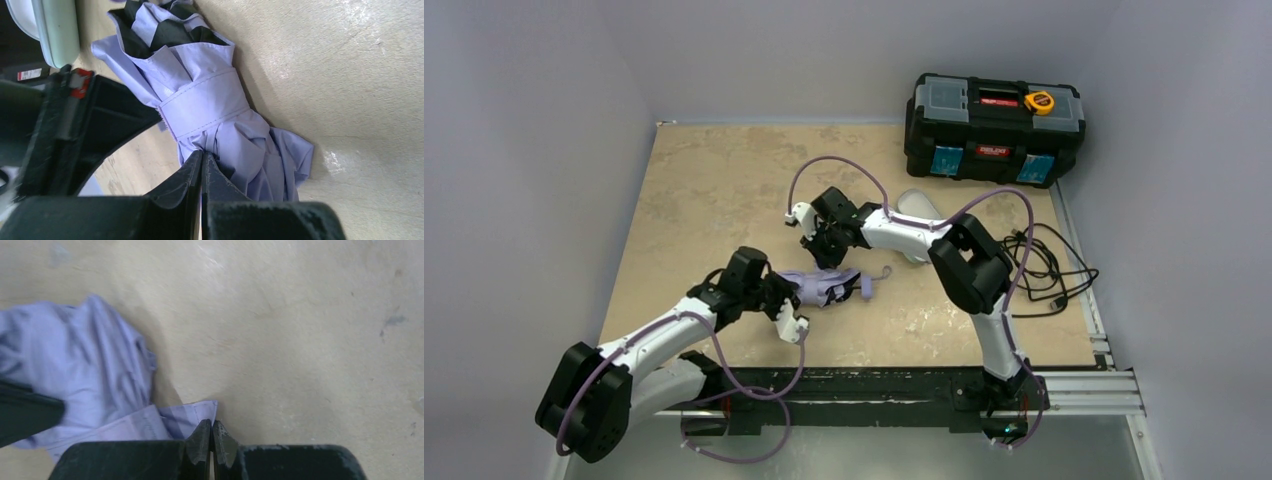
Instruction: Open the umbrella
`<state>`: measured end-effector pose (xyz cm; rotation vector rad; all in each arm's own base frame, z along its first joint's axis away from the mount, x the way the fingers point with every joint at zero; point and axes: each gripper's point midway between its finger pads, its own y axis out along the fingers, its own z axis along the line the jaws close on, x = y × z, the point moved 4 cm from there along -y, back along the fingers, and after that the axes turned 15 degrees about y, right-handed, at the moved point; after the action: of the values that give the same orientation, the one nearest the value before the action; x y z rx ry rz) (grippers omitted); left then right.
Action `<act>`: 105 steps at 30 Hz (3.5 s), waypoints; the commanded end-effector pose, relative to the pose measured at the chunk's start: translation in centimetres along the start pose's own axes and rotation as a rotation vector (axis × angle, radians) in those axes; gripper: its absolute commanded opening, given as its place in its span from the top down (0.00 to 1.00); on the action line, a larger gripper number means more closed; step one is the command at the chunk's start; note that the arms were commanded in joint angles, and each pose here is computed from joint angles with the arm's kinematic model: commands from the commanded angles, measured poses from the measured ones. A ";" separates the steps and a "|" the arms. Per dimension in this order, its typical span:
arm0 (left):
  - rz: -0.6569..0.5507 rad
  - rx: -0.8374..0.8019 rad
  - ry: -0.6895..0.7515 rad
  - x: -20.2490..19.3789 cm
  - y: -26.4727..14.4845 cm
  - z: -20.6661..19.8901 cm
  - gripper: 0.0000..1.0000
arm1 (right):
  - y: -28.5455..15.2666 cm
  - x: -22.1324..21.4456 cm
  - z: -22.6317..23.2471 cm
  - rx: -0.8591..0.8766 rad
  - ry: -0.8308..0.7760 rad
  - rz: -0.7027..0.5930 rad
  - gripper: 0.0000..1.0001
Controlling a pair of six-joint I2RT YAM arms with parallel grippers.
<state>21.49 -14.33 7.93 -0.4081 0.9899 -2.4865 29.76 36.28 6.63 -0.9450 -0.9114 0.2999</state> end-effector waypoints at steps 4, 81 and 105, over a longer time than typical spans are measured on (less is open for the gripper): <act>-0.111 -0.198 -0.096 2.8 0.2 -6.2 1.00 | 0.8 -1.3 -3.8 -0.150 -0.017 0.042 1.00; 0.098 -0.017 -1.378 3.2 6.4 8.7 0.00 | -21.6 15.3 -6.6 0.402 0.428 -0.686 0.34; -0.053 0.039 -0.797 -3.7 -8.4 7.3 0.00 | -27.5 5.7 -10.0 -0.053 0.136 -0.647 0.01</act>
<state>26.15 -8.09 12.88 -1.3313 0.6989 -1.6366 38.14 19.93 30.85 -0.5400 -0.8825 -0.3837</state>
